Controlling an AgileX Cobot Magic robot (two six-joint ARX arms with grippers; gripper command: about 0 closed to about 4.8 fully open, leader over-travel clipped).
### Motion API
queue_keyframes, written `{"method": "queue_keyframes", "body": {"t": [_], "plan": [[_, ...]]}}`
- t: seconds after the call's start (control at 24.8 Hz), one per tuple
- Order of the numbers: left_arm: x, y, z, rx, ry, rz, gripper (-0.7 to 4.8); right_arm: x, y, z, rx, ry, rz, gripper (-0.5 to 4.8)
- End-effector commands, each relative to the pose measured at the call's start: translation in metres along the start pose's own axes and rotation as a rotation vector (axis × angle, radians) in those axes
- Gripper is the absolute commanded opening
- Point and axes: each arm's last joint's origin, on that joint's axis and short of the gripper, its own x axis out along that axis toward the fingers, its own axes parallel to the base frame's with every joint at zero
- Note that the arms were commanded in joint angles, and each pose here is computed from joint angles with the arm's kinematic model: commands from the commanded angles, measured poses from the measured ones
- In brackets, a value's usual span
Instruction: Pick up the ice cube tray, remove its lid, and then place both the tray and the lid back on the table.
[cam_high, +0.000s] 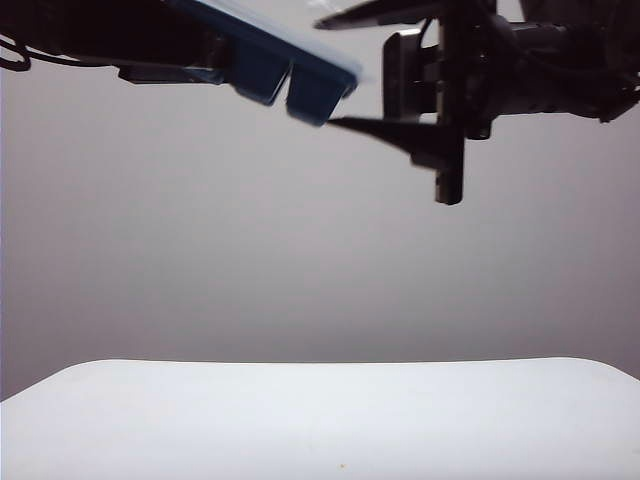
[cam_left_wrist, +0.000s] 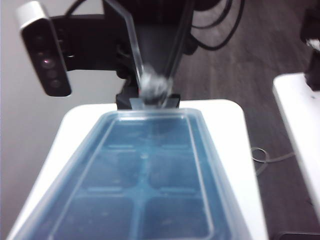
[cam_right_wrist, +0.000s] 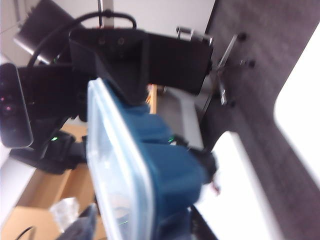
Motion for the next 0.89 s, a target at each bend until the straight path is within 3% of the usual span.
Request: {"method": "queue_keyframes", "body": {"t": [0.04, 0.32, 0.52, 0.68, 0.89], "plan": [[0.0, -0.001, -0.001, -0.018, 0.031, 0.011, 2.34, -0.019, 0.004, 0.01, -0.099, -0.104, -0.028, 2.62], [0.0, 0.002, -0.002, 0.011, 0.091, 0.102, 2.34, -0.052, -0.001, 0.013, -0.067, -0.174, -0.055, 2.65], [0.0, 0.007, 0.002, 0.064, 0.079, 0.159, 2.34, -0.045, -0.001, 0.008, -0.036, -0.109, -0.029, 2.55], [0.0, 0.01, 0.006, 0.095, 0.055, 0.19, 2.34, -0.028, 0.001, 0.004, -0.011, -0.029, 0.001, 2.09], [0.0, 0.011, 0.007, 0.1, 0.054, 0.197, 2.34, -0.021, 0.001, 0.002, -0.001, -0.009, 0.004, 1.93]]}}
